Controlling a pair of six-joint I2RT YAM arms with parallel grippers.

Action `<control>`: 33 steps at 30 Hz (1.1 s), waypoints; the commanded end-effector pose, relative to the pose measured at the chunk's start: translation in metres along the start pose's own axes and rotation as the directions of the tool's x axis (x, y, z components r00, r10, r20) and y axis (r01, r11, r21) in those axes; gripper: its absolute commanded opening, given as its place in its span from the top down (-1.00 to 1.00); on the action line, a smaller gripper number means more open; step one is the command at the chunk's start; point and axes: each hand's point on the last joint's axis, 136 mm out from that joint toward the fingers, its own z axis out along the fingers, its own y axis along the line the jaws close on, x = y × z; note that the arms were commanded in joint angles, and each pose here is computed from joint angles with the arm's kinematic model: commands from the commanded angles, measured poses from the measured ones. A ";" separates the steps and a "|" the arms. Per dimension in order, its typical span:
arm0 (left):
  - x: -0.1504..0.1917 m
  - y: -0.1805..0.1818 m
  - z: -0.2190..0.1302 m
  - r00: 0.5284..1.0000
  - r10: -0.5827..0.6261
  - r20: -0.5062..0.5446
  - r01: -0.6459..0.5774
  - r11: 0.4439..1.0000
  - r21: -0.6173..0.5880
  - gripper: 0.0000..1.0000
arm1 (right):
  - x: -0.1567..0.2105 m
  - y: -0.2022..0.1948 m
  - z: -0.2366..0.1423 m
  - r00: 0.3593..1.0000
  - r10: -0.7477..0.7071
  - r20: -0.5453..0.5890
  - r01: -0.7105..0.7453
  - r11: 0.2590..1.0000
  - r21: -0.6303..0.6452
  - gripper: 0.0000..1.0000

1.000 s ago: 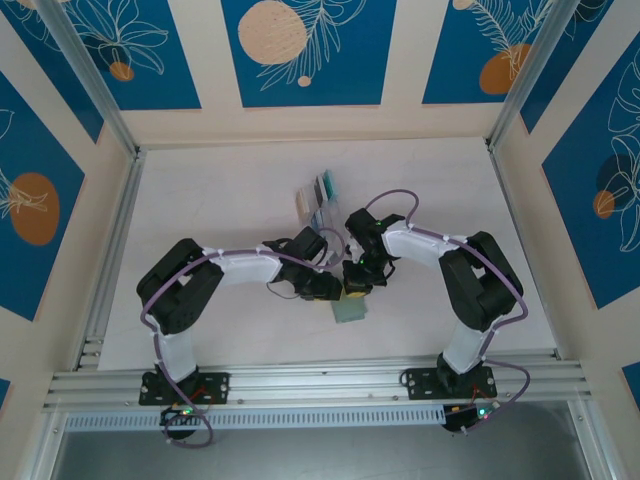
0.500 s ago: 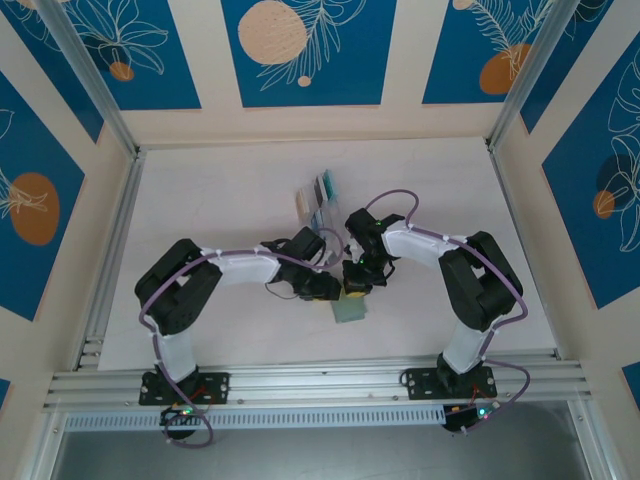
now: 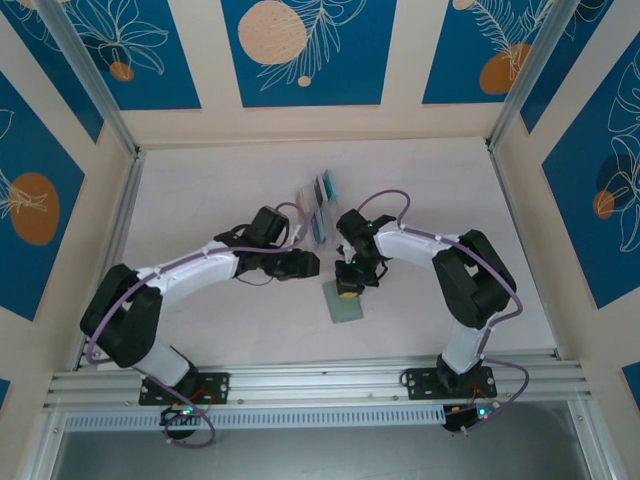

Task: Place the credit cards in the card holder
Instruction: Close the button on the card holder.

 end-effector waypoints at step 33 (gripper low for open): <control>-0.053 0.032 -0.194 0.861 0.194 0.471 -0.033 0.944 -0.329 -1.00 | -0.047 0.023 -0.152 0.804 -0.220 0.552 0.148 0.974 0.173 -0.99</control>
